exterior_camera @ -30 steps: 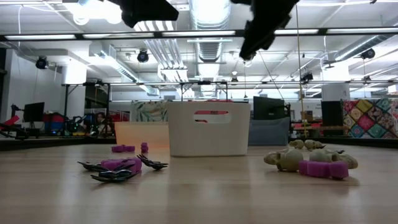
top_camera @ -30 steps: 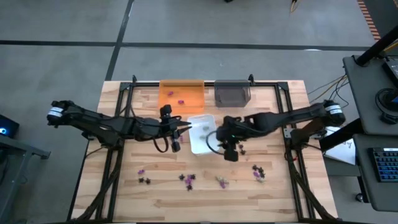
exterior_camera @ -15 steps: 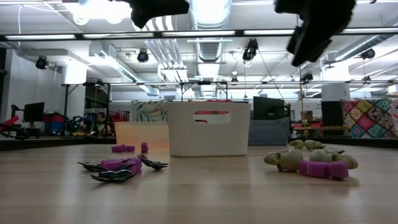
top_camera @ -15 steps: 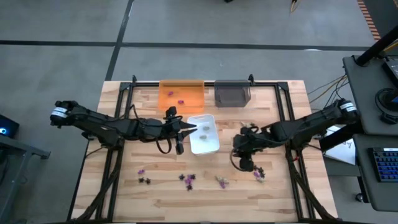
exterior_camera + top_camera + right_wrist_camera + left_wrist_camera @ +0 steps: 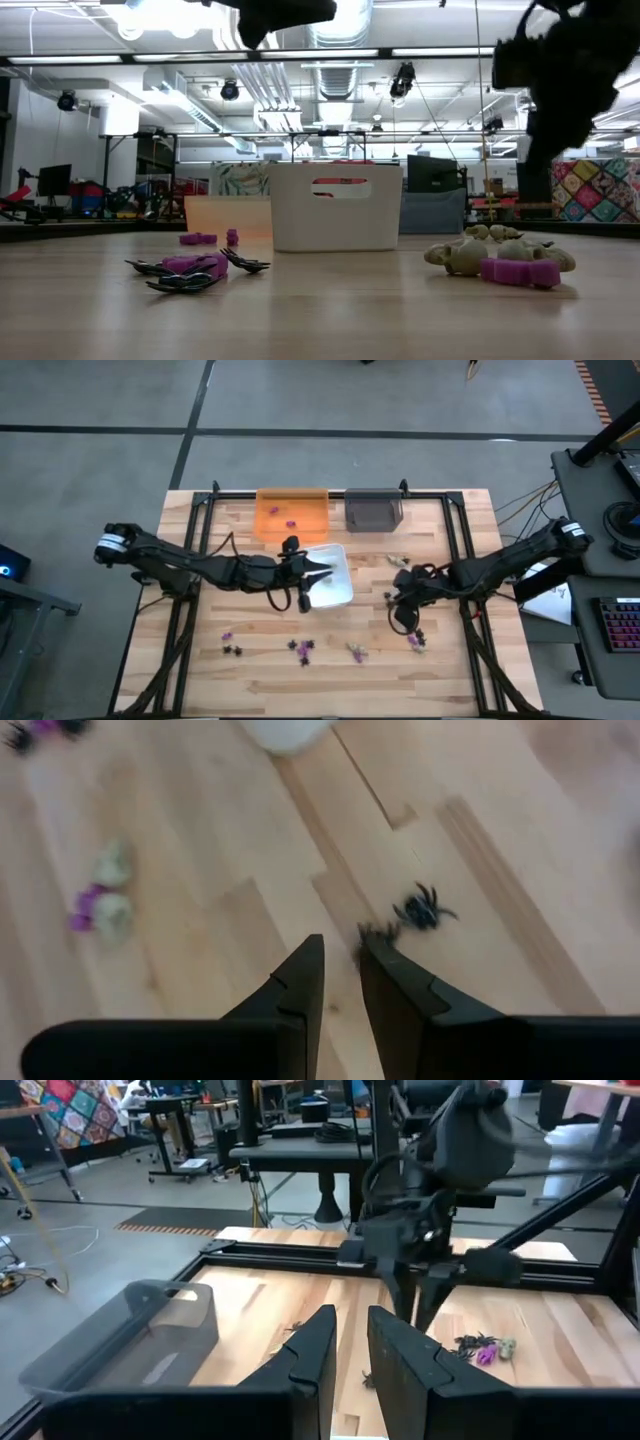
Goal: Sort Halloween decoration
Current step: Put the black spider toy into the black bin
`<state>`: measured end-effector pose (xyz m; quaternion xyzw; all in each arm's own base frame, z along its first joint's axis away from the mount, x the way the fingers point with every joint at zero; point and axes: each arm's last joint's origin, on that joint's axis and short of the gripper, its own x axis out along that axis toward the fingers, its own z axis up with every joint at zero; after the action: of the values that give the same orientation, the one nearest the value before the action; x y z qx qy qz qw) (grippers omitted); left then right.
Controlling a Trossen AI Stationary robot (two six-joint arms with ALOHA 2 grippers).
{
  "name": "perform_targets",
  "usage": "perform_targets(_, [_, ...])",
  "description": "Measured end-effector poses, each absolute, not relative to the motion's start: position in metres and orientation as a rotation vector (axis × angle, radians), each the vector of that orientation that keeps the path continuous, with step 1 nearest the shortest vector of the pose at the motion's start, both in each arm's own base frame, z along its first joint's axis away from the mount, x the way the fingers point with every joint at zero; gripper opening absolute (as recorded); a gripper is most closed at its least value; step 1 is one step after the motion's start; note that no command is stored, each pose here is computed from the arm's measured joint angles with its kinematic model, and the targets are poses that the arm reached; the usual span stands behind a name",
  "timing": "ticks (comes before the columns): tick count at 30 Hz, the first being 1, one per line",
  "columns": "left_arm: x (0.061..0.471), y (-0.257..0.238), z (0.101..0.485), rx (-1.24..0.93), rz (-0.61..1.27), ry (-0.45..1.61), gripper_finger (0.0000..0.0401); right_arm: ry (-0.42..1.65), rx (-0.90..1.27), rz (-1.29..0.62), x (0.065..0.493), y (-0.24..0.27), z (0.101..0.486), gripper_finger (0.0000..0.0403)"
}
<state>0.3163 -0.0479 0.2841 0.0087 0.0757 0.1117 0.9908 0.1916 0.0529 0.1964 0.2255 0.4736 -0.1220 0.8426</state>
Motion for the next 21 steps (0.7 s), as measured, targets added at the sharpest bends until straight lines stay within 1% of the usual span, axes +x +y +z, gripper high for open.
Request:
perform_targets(5, [0.332,-0.053,0.285,0.08,0.209,0.175,0.0045,1.029,0.538,-0.321,0.187,0.051,0.181,0.0061])
perform_targets(11, [0.341,-0.055,0.285,0.11,0.208,0.186,0.0045,1.013,0.612,-0.387,0.187,0.051,0.179,0.0068])
perform_targets(16, [0.342,-0.055,0.285,0.121,0.209,0.192,0.0045,1.02,0.65,-0.419,0.187,0.051,0.176,0.011])
perform_targets(21, [0.342,-0.055,0.285,0.124,0.209,0.192,0.0045,1.045,0.679,-0.468,0.19,0.052,0.169,0.0178])
